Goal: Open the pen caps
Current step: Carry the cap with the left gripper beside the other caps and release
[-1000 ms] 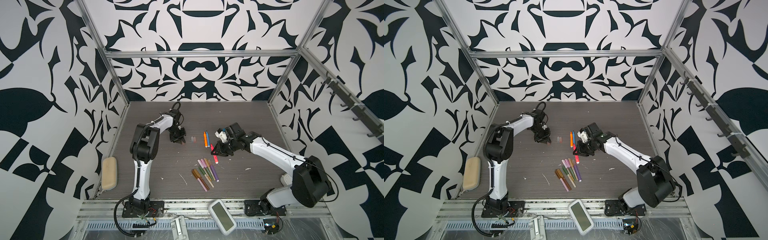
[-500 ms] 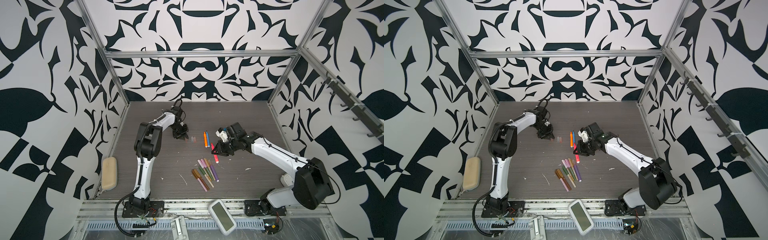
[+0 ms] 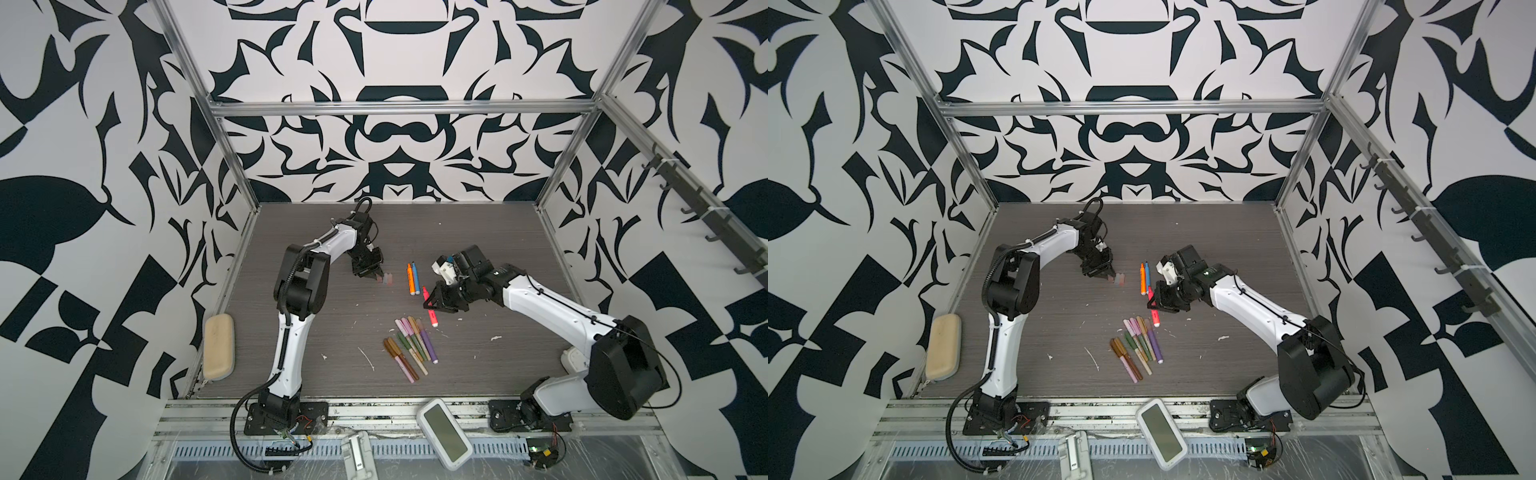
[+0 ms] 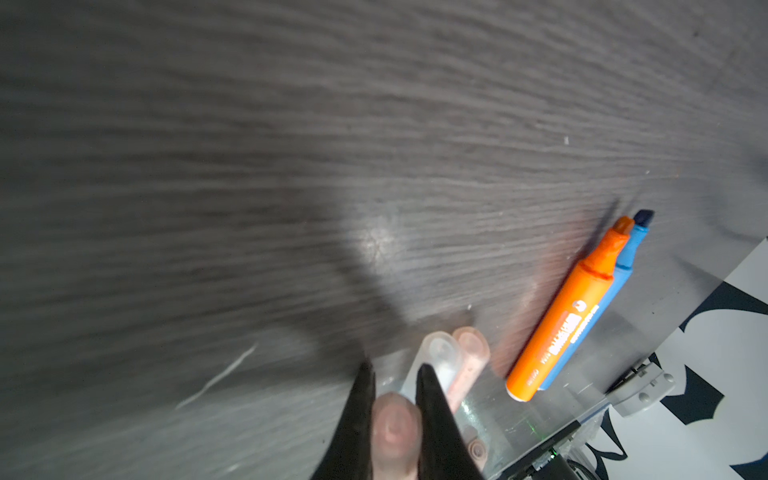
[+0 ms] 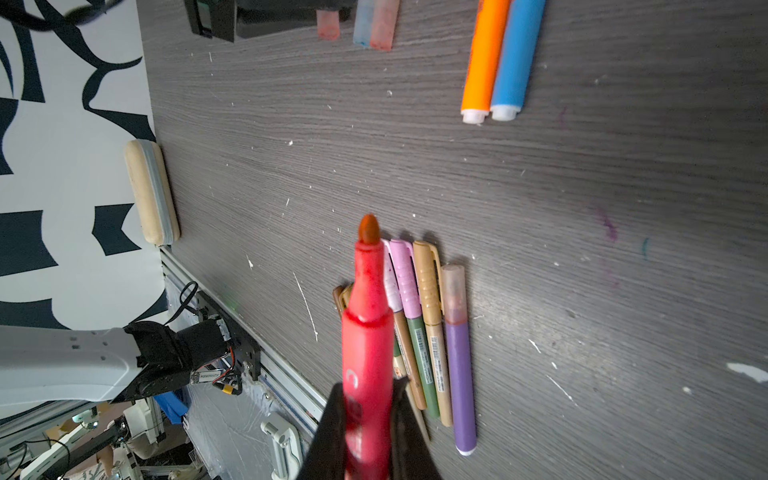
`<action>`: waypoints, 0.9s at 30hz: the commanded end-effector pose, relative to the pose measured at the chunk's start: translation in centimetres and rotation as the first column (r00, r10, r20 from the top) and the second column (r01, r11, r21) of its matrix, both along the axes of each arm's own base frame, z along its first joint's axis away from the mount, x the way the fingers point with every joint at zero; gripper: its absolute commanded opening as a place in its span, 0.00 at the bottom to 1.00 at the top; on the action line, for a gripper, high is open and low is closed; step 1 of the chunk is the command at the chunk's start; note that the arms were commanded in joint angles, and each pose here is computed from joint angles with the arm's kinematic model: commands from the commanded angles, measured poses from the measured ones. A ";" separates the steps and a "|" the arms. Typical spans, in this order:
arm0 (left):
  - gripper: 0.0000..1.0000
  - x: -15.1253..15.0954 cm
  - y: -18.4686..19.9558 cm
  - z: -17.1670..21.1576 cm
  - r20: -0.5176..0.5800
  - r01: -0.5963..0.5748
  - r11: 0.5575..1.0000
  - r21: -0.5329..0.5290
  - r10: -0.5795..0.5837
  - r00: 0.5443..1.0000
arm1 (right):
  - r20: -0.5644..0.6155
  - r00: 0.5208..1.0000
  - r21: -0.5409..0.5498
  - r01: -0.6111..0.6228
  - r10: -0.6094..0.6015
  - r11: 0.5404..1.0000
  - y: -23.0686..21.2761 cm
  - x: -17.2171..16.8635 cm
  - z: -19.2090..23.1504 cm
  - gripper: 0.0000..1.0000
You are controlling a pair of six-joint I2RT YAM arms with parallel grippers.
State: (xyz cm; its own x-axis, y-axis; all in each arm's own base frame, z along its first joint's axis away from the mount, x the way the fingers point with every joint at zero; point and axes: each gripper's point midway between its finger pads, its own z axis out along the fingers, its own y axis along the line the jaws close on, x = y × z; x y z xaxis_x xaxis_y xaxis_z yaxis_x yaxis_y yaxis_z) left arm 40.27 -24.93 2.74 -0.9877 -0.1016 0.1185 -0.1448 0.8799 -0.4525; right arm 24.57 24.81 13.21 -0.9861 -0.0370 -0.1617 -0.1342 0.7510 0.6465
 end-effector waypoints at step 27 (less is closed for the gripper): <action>0.28 -1.1 -0.1 0.2 -0.033 -0.027 1.000 -0.006 0.027 0.999 | 0.042 0.999 0.012 0.005 -0.005 1.000 -0.3 0.6 0.9 0.00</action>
State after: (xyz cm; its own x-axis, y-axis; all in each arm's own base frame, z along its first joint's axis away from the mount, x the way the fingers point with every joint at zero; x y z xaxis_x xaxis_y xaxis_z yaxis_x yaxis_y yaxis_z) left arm 40.32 -25.48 2.88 -0.9858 -0.1159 0.1215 -0.1603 0.8646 -0.4762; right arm 24.50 24.61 12.90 -0.9871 -0.0353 -0.1560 -0.1288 0.7541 0.6441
